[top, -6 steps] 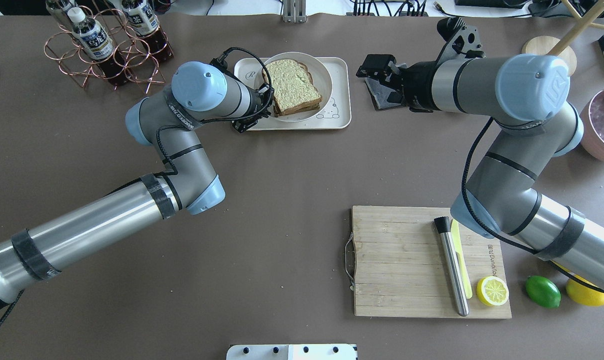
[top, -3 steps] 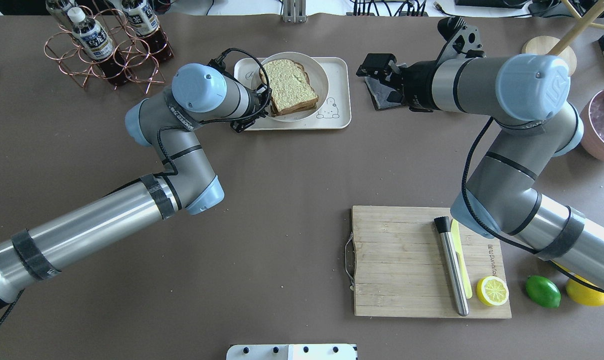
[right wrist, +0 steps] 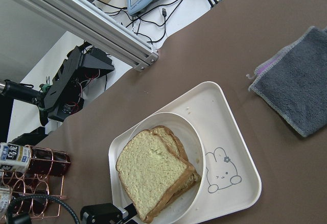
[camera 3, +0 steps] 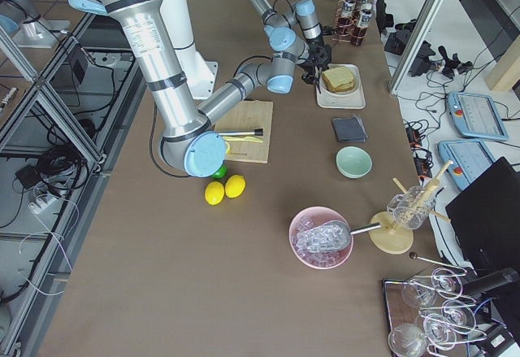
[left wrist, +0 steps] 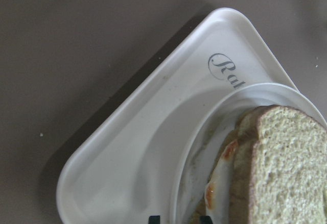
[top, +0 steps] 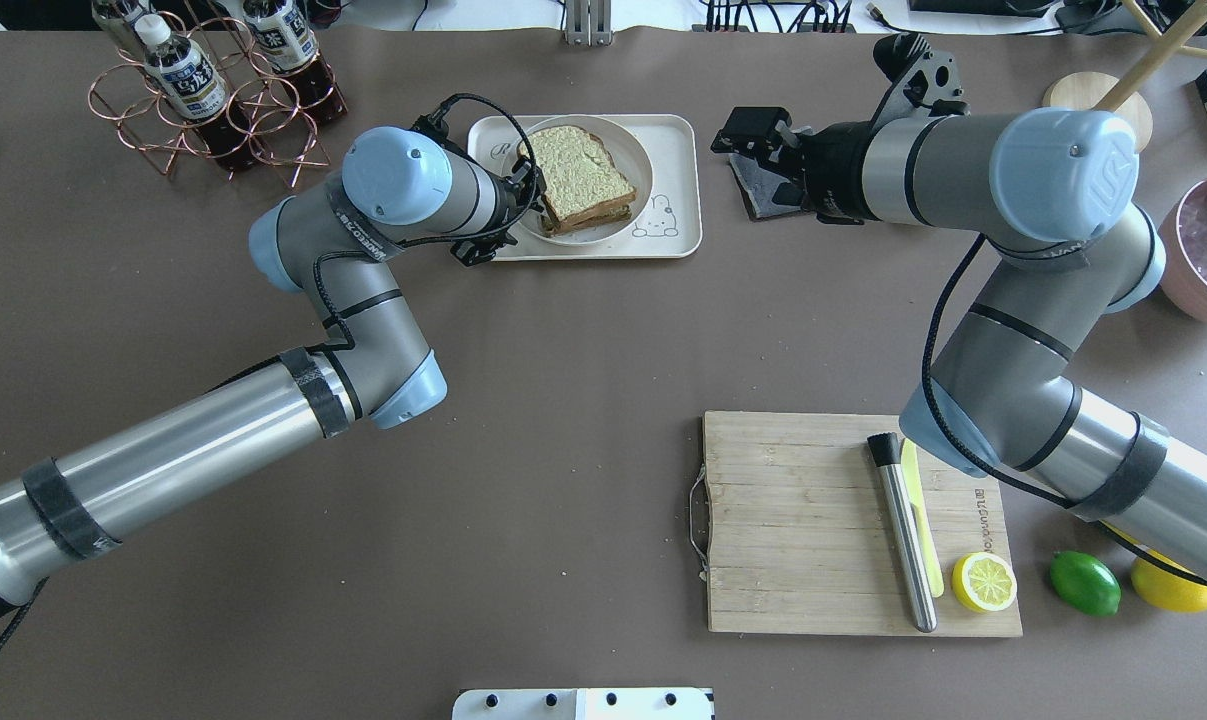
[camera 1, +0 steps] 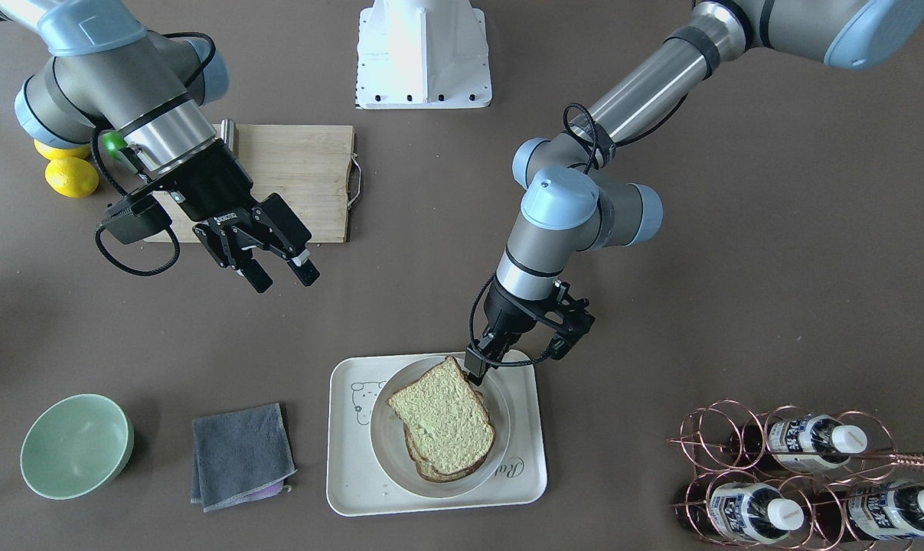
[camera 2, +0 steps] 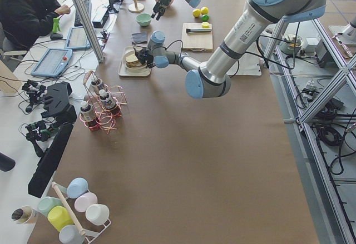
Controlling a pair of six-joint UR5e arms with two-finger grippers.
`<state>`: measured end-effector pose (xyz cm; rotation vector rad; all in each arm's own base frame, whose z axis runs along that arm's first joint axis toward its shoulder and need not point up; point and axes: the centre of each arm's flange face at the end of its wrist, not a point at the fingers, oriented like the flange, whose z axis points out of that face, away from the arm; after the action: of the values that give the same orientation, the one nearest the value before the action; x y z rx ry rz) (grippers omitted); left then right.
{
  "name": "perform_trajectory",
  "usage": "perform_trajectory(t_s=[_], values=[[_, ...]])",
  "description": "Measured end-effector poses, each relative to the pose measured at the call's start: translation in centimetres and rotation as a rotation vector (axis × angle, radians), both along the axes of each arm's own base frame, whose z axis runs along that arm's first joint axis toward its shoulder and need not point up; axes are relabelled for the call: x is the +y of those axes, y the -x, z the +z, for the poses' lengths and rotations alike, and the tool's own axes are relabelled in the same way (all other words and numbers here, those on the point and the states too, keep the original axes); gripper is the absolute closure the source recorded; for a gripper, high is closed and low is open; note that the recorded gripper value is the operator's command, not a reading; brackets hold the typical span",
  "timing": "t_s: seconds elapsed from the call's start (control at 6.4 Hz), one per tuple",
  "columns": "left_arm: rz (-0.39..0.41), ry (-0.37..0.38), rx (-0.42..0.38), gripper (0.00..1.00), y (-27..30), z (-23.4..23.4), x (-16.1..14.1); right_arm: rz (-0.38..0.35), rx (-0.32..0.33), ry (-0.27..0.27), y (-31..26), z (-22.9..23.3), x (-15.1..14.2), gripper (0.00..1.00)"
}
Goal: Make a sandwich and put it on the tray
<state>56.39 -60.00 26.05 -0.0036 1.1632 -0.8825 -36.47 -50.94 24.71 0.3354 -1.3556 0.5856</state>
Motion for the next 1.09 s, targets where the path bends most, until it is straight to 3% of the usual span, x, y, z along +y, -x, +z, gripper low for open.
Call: perform_trajectory(t_s=[0.62, 1.09], values=[[0.021, -0.076, -0.010, 0.02, 3.5, -0.3, -0.7, 0.008, -0.016, 0.010, -0.4, -0.3, 0.0, 0.01], [0.062, -0.094, 0.009, 0.02, 7.4, 1.0, 2.3, 0.017, -0.025, -0.001, -1.6, -0.8, 0.1, 0.01]])
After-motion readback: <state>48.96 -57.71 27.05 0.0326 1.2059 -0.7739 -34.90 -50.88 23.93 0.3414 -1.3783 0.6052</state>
